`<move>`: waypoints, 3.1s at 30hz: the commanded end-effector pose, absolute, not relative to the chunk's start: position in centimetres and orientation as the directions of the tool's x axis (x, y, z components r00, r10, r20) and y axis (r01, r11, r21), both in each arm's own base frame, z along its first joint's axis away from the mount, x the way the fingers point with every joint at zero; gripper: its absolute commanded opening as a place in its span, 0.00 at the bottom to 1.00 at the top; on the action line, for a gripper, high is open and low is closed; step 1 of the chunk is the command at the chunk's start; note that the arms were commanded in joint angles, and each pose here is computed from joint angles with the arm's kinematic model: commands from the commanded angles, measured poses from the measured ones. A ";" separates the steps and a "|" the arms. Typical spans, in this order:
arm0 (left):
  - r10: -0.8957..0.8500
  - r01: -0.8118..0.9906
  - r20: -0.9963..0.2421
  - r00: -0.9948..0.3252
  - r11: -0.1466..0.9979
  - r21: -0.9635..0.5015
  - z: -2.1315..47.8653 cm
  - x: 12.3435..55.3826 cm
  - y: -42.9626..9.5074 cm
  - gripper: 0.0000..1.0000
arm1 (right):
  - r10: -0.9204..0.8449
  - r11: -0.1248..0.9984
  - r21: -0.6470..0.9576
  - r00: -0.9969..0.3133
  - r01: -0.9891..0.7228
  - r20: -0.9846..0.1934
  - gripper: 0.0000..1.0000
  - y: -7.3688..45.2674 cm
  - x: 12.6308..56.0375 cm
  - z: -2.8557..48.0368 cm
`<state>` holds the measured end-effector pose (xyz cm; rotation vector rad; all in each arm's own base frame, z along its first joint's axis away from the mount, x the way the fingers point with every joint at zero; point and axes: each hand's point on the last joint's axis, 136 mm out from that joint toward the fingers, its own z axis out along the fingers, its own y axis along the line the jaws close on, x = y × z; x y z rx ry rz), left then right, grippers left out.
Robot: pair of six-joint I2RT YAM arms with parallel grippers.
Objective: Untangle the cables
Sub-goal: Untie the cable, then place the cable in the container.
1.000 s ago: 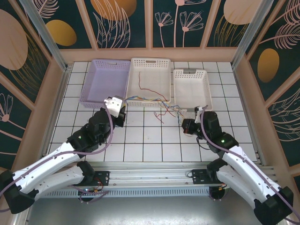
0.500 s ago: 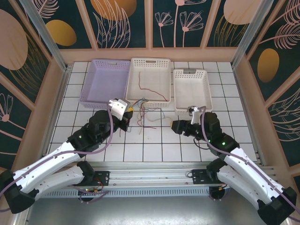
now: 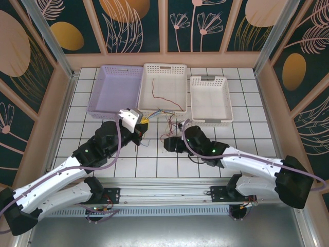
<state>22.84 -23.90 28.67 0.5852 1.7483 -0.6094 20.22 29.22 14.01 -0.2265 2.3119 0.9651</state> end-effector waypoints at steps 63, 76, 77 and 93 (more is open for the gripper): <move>0.025 0.431 -0.989 -0.146 0.901 -0.041 31.1 25.7 -18.4 0.00 | 0.530 0.687 0.714 -0.580 -0.134 -0.619 0.00 14.1 22.7 25.5; 0.042 0.589 -0.993 -0.112 0.807 -0.032 31.1 23.5 -20.5 0.00 | 0.345 0.611 0.692 -0.657 -0.385 -0.670 0.00 25.7 33.0 33.2; 0.044 0.595 -0.993 -0.111 0.803 -0.031 31.0 23.5 -20.6 0.00 | 0.334 0.609 0.690 -0.662 -0.392 -0.671 0.00 26.5 33.9 33.3; 0.068 0.656 -0.990 -0.124 0.754 -0.031 30.3 22.8 -21.9 0.00 | 0.169 0.607 0.745 -0.871 -0.277 -0.461 0.00 34.6 49.1 21.0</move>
